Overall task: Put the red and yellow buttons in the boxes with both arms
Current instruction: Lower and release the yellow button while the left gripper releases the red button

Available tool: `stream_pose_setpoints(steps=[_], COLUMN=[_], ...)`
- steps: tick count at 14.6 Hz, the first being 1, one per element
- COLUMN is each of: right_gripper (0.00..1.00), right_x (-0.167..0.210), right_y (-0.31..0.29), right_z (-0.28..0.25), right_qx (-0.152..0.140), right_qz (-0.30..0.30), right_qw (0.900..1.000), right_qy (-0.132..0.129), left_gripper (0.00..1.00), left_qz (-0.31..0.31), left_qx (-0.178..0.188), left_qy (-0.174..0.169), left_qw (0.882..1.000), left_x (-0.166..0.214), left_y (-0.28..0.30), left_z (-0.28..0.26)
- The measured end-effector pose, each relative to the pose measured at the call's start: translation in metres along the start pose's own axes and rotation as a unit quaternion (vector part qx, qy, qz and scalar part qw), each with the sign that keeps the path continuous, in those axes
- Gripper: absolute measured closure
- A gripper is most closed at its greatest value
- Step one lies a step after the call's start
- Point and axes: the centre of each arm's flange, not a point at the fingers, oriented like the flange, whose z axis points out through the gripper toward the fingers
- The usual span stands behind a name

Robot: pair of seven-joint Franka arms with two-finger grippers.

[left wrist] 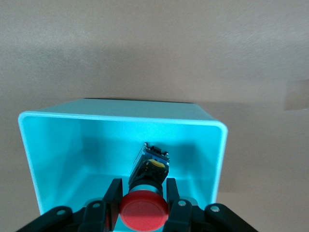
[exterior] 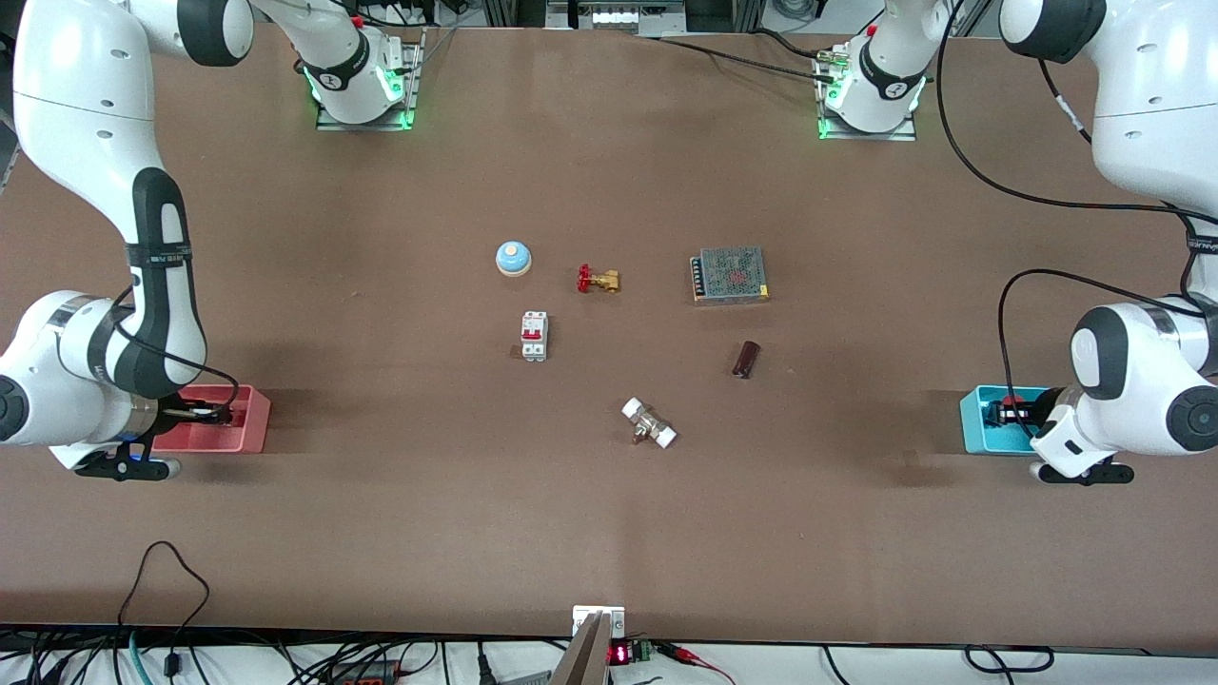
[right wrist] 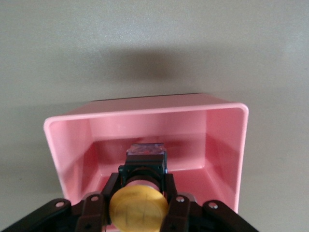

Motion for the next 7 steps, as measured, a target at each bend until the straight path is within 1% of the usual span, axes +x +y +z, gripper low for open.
stream_pose_setpoints(steps=[2,4,5,6,7], right_gripper=[0.59,0.59,0.59,0.54,0.44], right_x=[0.001,0.002,0.003,0.004,0.005], right_y=[0.0,0.003,0.004,0.005,0.006], right_z=[0.007,0.012,0.013,0.014,0.015], right_qx=[-0.001,-0.002,-0.003,-0.003,-0.003], right_qz=[0.0,0.001,0.002,0.003,0.004], right_qw=[1.0,1.0,1.0,1.0,1.0], right_qy=[-0.002,0.0,0.004,0.007,0.009], left_gripper=[0.58,0.56,0.49,0.39,0.31], left_qz=[0.002,0.003,0.004,0.005,0.006], left_qx=[0.003,0.004,0.004,0.005,0.005], left_qy=[0.0,0.001,0.001,0.002,0.006], left_qw=[1.0,1.0,1.0,1.0,1.0], left_x=[0.0,0.001,0.001,0.001,0.002], left_y=[0.0,0.0,0.0,0.001,0.003], left_z=[-0.001,-0.001,-0.001,-0.001,-0.004])
